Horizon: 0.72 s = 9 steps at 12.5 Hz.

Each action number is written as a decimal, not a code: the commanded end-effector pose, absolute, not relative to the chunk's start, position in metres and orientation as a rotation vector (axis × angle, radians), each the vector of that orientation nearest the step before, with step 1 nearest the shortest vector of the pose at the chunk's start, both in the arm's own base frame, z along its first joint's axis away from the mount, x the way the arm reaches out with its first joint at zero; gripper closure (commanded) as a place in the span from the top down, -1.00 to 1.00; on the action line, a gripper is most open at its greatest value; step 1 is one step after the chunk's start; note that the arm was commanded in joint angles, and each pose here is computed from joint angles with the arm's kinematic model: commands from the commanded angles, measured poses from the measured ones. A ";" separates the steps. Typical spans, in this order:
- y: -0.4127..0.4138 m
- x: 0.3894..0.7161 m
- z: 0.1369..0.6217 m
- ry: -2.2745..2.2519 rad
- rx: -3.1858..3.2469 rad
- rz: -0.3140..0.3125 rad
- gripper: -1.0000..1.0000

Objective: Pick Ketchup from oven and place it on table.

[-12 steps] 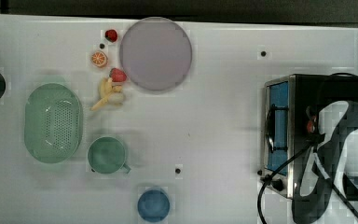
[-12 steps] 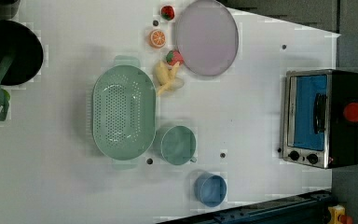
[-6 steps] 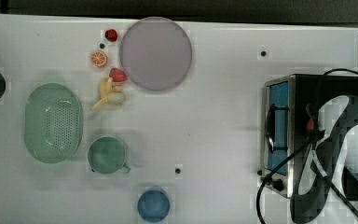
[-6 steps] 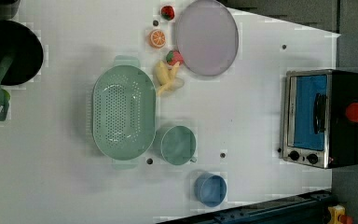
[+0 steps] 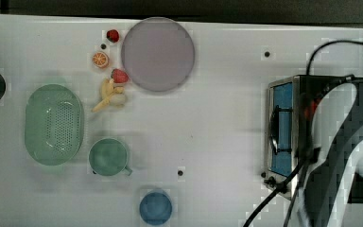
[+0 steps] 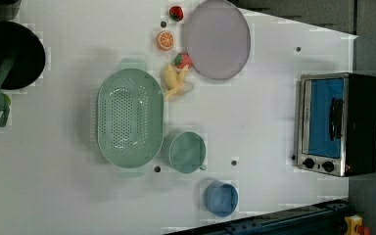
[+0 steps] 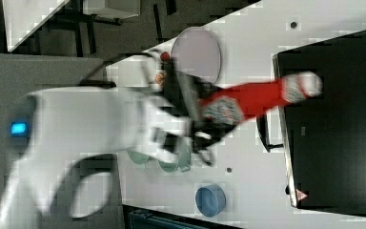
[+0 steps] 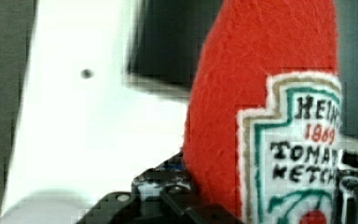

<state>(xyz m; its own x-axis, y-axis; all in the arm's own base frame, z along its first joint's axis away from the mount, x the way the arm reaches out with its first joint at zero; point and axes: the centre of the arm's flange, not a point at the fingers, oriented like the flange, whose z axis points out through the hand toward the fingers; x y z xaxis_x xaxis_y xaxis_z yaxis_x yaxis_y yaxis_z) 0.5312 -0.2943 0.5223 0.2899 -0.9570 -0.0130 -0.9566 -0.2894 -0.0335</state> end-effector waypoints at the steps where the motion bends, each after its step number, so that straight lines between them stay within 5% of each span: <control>1: -0.180 0.563 0.565 1.517 -2.657 0.007 0.27; 6: -0.064 0.577 0.542 1.229 -2.905 0.074 0.27; 9: -0.023 0.569 0.495 1.122 -3.018 0.192 0.27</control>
<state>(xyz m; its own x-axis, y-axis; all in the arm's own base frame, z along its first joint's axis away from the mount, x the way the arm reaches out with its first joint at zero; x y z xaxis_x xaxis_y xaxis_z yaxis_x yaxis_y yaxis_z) 0.5665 -0.0248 0.5024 0.7285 -0.6790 -0.0908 -0.6728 -0.7342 0.0913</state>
